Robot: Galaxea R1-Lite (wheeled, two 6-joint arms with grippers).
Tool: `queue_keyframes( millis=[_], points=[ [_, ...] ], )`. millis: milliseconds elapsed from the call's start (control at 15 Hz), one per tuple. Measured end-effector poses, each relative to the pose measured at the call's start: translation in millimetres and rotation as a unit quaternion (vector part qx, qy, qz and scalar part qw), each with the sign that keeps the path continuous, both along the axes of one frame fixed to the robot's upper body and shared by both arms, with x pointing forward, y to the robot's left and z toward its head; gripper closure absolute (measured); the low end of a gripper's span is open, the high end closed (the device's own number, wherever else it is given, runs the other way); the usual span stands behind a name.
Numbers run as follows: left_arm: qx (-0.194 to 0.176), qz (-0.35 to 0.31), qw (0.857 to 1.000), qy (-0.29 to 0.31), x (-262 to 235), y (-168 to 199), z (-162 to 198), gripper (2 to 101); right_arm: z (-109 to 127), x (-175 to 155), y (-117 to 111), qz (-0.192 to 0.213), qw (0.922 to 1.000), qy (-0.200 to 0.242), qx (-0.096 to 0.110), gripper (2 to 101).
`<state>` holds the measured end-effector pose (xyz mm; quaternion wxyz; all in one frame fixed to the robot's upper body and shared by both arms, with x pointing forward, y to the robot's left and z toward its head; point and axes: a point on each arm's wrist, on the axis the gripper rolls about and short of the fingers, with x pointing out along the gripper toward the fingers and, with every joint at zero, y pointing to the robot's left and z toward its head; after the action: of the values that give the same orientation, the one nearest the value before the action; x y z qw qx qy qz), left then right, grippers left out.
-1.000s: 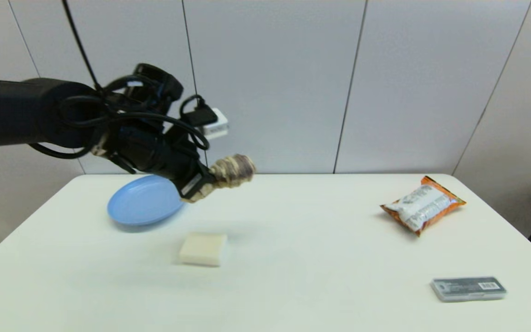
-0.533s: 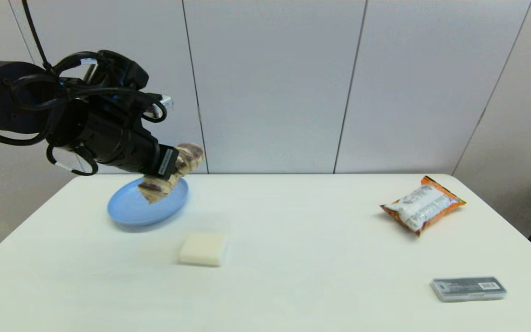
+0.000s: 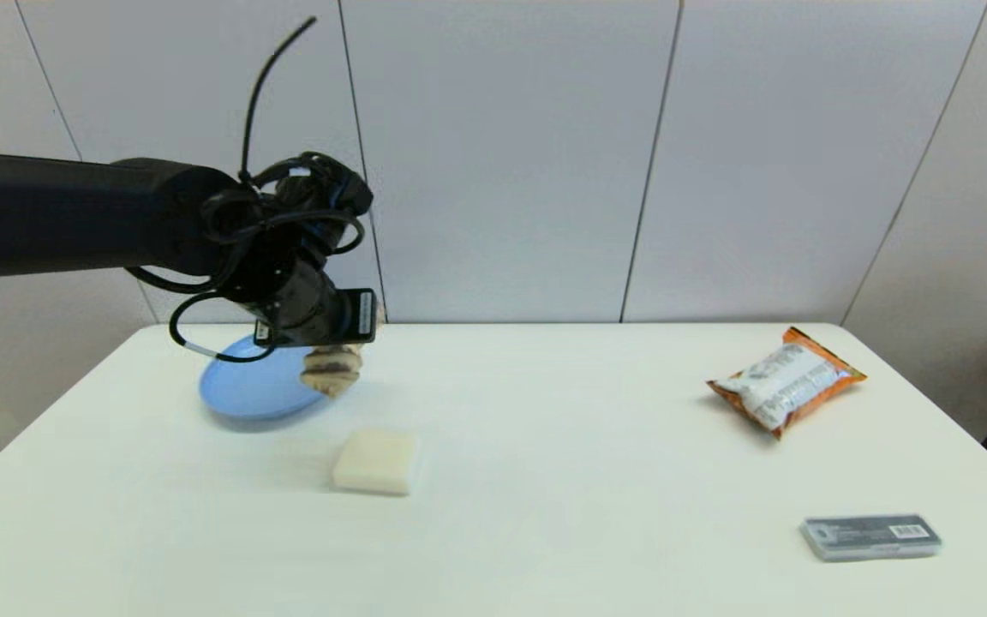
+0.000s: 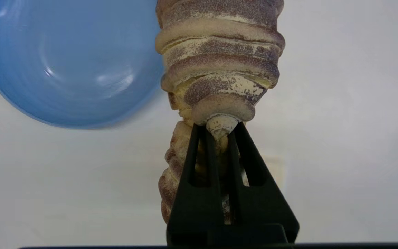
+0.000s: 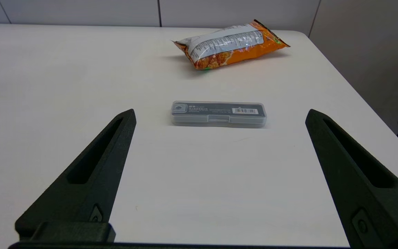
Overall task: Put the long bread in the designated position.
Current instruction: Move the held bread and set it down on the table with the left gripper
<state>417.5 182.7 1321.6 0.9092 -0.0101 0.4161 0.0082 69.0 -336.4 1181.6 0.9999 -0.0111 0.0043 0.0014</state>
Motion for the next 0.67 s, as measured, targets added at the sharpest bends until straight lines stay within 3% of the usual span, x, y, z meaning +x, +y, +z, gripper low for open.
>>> queue_keyframes(
  millis=[667],
  points=[
    [0.023,0.009,0.999,0.021,56,-26,-63,95.5,0,0,0,0.000,1.0000,0.000,0.000,4.9]
  ],
)
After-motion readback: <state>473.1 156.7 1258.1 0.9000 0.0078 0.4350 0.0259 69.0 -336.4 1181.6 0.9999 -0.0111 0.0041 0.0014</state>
